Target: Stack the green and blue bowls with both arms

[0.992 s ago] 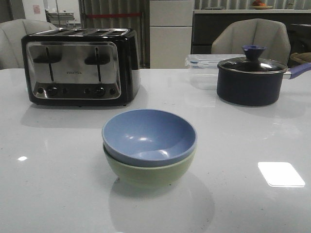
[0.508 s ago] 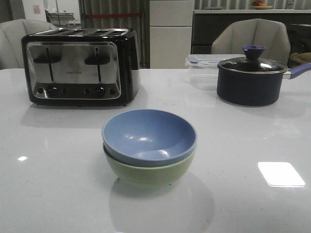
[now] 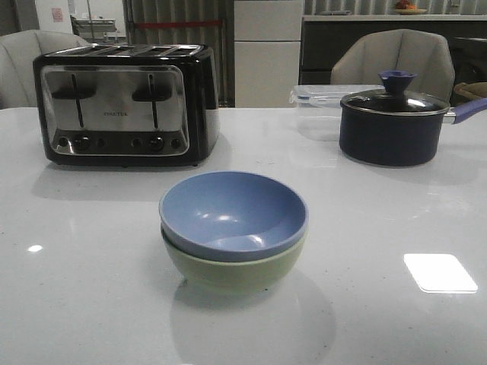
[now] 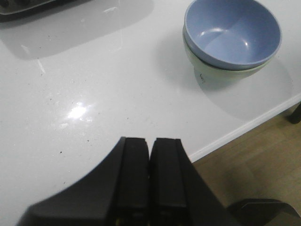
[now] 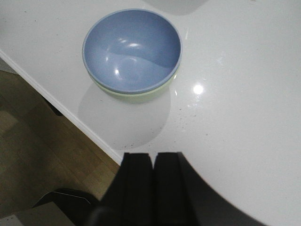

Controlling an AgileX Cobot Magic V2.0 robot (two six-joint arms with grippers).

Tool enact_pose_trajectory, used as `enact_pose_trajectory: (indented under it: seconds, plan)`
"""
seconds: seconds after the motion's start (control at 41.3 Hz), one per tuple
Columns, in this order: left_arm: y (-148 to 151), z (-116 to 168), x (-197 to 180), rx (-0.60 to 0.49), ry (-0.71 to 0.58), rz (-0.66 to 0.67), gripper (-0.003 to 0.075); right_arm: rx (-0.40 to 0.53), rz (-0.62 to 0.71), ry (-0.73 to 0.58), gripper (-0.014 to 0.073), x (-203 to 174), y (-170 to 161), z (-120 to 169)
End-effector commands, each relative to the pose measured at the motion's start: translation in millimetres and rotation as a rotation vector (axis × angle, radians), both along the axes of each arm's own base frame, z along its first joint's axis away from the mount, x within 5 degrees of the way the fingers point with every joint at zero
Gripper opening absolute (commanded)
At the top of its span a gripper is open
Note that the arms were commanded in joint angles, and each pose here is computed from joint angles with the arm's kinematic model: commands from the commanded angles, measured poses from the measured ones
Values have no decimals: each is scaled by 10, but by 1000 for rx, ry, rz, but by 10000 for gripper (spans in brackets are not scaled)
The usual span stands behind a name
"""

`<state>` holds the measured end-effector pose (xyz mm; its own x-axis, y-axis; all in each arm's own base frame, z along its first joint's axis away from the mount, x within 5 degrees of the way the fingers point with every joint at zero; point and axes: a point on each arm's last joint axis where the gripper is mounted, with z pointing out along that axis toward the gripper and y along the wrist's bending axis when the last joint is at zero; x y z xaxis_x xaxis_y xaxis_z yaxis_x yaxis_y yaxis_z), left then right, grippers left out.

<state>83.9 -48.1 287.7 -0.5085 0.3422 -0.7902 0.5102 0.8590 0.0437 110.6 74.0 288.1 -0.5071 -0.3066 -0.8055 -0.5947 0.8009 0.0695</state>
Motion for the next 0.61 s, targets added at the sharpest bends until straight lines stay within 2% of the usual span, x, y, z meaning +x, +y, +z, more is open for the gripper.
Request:
enact_pose_trajectory:
  seconds: [0.0, 0.097, 0.315, 0.436, 0.581]
  plan:
    - [61, 116, -27, -82, -121, 43, 93, 37, -16, -91, 57, 48, 7, 140]
    - [180, 47, -117, -126, -208, 117, 93, 37, -16, -91, 57, 48, 7, 140]
    - [365, -195, -292, -311, -549, 318, 93, 37, -16, -91, 57, 48, 7, 140]
    - [419, -416, -326, -338, -633, 409, 93, 37, -16, -91, 57, 48, 7, 140]
    - [444, -549, -335, -342, -716, 441, 93, 37, -16, -91, 57, 48, 7, 140]
